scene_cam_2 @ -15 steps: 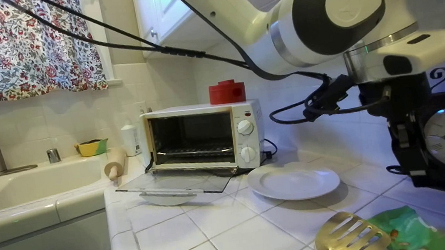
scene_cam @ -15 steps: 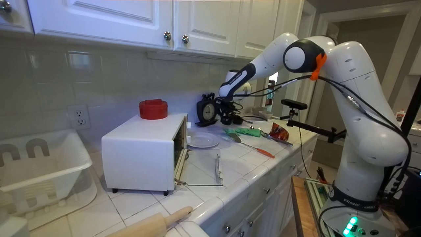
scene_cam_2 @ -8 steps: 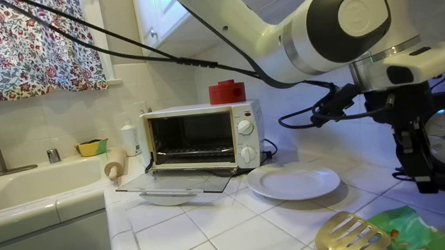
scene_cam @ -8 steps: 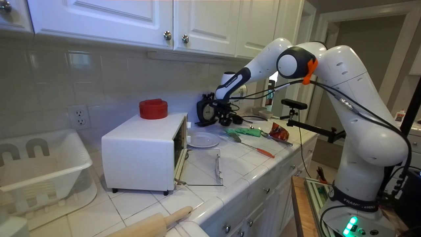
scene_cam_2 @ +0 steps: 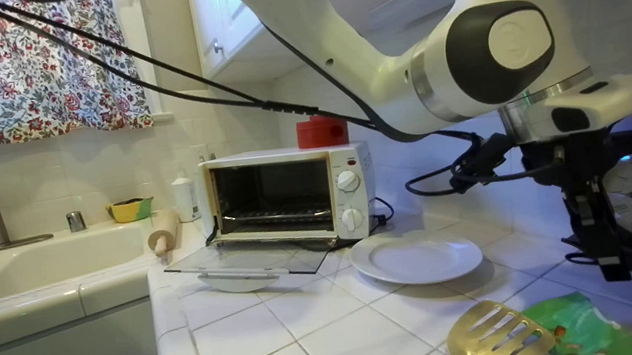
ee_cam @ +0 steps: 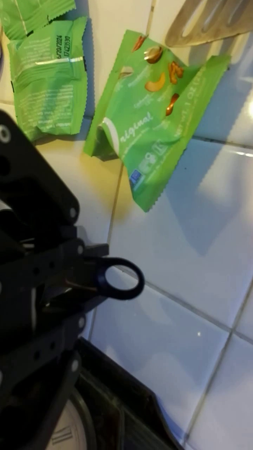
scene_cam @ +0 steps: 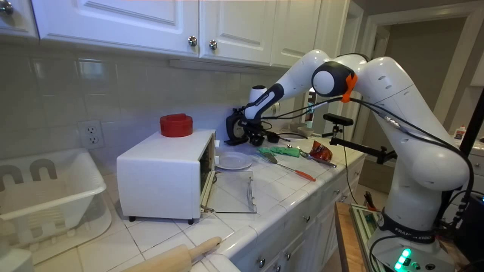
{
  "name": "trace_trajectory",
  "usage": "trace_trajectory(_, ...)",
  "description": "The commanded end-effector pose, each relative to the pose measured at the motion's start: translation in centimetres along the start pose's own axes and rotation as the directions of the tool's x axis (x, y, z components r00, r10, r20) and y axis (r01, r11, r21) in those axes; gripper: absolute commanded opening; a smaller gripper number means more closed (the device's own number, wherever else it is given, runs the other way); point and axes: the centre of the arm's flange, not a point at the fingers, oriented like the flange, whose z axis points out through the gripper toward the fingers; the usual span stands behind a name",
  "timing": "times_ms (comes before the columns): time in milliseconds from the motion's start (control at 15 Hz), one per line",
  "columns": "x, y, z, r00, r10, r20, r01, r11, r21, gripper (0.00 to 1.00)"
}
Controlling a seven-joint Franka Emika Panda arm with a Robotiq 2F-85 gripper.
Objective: Move the black item to the right
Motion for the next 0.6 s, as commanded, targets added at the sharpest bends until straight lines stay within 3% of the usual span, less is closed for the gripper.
trace_trajectory(0,0.0,-1.3,0.5,0.999,0.001,-0.032,-0.002,1.000,-0.017,0.37)
trace_trajectory(67,-0.1,-1.4,0.6,1.000,-0.004,-0.023,0.003,1.000,-0.015,0.51)
trace_trajectory(333,-0.7,-1.3,-0.1,0.999,-0.028,-0.028,0.028,1.000,0.001,0.78)
trace_trajectory(533,-1.8,-1.0,-2.6,0.995,-0.096,-0.040,0.097,0.995,0.026,0.98)
